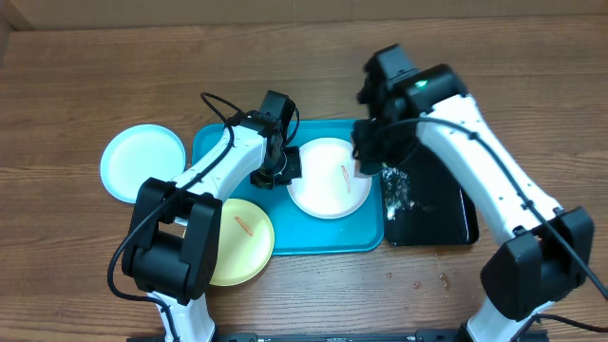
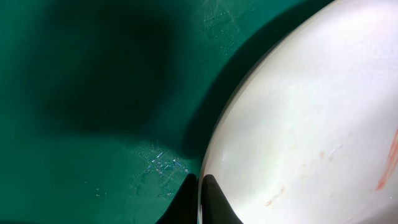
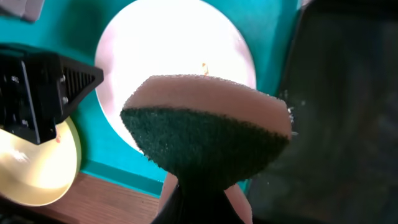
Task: Clean dirty plates on tray and stack at the side
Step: 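Scrub the white plate with the sponge in the right gripper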
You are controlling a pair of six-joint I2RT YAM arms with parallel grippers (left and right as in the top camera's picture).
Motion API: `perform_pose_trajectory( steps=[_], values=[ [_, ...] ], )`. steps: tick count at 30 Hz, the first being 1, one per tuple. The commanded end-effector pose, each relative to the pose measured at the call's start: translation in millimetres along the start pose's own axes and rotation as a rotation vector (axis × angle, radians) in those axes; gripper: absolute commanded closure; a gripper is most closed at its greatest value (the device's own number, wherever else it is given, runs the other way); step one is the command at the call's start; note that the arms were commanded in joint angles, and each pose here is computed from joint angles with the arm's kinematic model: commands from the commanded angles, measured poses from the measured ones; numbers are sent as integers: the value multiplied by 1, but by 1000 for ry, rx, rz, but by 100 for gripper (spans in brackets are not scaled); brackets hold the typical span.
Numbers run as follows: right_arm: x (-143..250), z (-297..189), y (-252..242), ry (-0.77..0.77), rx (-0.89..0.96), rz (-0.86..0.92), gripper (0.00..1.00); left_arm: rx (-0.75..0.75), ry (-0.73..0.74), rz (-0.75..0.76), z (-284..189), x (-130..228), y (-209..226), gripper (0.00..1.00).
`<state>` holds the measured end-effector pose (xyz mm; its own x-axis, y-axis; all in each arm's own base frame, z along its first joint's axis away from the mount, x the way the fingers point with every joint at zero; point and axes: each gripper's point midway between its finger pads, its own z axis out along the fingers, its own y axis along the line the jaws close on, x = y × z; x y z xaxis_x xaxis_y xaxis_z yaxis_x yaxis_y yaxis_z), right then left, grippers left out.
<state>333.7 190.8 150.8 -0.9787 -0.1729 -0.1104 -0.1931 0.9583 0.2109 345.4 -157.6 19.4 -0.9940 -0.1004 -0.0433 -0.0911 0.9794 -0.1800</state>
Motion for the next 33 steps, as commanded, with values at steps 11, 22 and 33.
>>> perform_pose_trajectory(
  steps=[11,22,33],
  values=[
    [-7,60,-3,60,174,15,96,7,2,-5,-2,-2,-2,96],
    [-9,100,-9,116,194,21,96,8,0,-5,-2,-2,-2,96],
    [-4,123,-15,108,192,20,96,9,-2,-4,-2,-3,-2,95]
  ],
)
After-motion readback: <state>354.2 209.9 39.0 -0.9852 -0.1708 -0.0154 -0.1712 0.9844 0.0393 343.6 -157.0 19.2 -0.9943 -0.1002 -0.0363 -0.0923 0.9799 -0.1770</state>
